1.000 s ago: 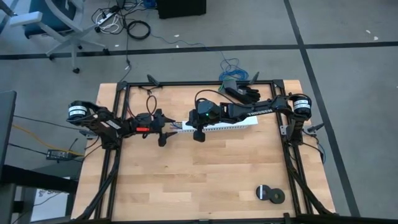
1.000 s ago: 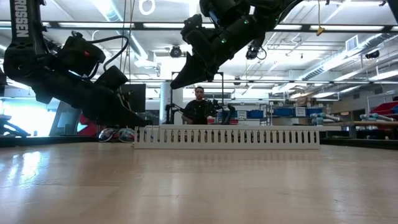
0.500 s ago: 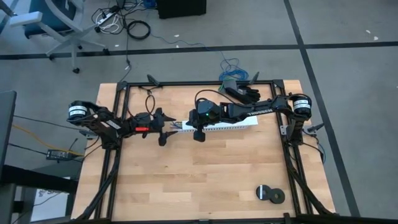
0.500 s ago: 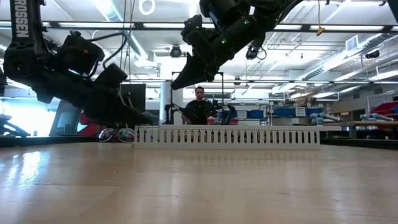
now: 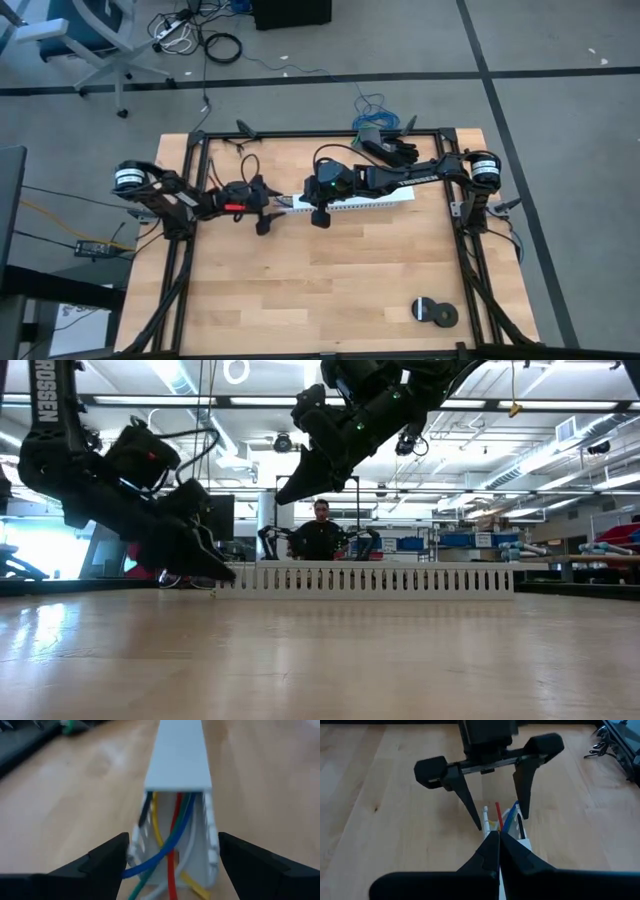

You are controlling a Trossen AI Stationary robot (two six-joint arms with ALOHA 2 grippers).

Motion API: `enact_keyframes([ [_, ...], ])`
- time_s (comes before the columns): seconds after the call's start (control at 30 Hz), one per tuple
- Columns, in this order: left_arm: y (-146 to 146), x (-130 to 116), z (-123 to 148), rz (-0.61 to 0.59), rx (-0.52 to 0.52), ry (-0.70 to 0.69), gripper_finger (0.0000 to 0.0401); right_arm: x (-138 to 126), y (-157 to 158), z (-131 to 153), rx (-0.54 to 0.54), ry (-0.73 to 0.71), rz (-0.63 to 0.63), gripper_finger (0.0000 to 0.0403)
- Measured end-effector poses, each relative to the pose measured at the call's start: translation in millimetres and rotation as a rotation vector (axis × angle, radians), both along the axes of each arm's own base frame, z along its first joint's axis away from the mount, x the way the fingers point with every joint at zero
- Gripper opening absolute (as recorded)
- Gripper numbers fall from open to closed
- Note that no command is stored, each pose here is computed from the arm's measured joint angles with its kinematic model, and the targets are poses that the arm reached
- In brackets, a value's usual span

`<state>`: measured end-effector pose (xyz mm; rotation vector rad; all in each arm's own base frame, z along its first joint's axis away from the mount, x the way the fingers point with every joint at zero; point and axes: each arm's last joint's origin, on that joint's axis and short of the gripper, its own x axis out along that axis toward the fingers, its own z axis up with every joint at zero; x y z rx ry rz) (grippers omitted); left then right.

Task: Ziptie cables
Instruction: Close the white cable duct lid

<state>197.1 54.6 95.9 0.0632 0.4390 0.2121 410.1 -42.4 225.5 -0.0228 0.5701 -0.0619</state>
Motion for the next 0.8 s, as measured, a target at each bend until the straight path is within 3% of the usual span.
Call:
enact_keyframes([
  [0.37,6,23,-12,0.004,-0.009,0.031,0.0286,-2,0,-3,0.008,0.022,0.000,0.0000],
  [0.8,6,23,-12,-0.022,-0.021,0.027,0.0269,-24,-18,-59,0.095,0.069,-0.123,0.0000],
])
